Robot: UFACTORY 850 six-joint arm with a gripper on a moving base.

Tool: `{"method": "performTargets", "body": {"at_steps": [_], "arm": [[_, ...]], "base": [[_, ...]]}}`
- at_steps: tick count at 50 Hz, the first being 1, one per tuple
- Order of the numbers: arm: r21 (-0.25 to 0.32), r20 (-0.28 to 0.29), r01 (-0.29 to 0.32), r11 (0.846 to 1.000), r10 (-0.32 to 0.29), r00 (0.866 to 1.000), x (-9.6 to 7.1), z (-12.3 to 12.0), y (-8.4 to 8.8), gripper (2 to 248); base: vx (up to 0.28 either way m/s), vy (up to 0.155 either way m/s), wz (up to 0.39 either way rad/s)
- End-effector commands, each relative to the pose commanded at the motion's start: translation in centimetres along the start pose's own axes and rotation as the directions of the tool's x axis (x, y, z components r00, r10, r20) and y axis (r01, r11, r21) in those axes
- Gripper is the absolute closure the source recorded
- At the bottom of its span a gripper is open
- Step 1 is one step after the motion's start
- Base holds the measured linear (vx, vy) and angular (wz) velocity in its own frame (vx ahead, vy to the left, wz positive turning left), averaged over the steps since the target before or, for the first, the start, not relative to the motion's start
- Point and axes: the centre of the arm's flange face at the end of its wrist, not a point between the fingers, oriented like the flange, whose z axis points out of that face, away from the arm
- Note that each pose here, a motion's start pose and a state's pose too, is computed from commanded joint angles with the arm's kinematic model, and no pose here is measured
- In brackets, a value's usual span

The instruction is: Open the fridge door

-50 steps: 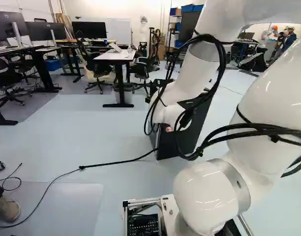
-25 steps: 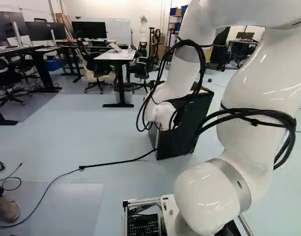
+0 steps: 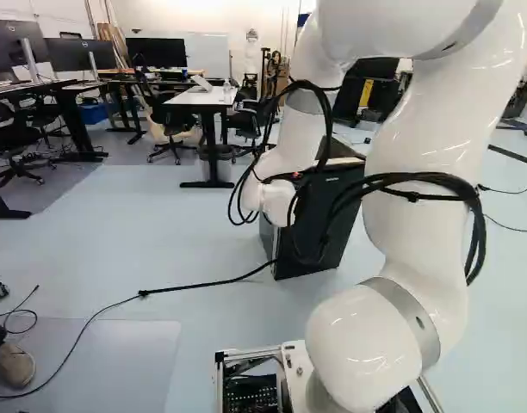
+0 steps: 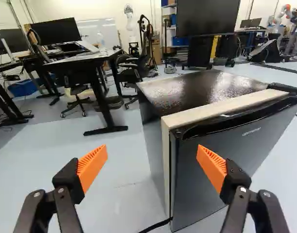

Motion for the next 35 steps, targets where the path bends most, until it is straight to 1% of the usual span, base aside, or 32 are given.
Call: {"method": "performTargets", "body": {"at_steps": [15,35], "arm": [[-0.063,-0.035,-0.012,0.998,0.01,0.999,-1.0,1.8,-0.6,3],[-0.165,-0.083,-0.026,0.986,0.013,0.996,-2.4,3.5,-0.3,3]], "base": [[0.0,0.0,0.0],[0.0,0.0,0.0]]}}
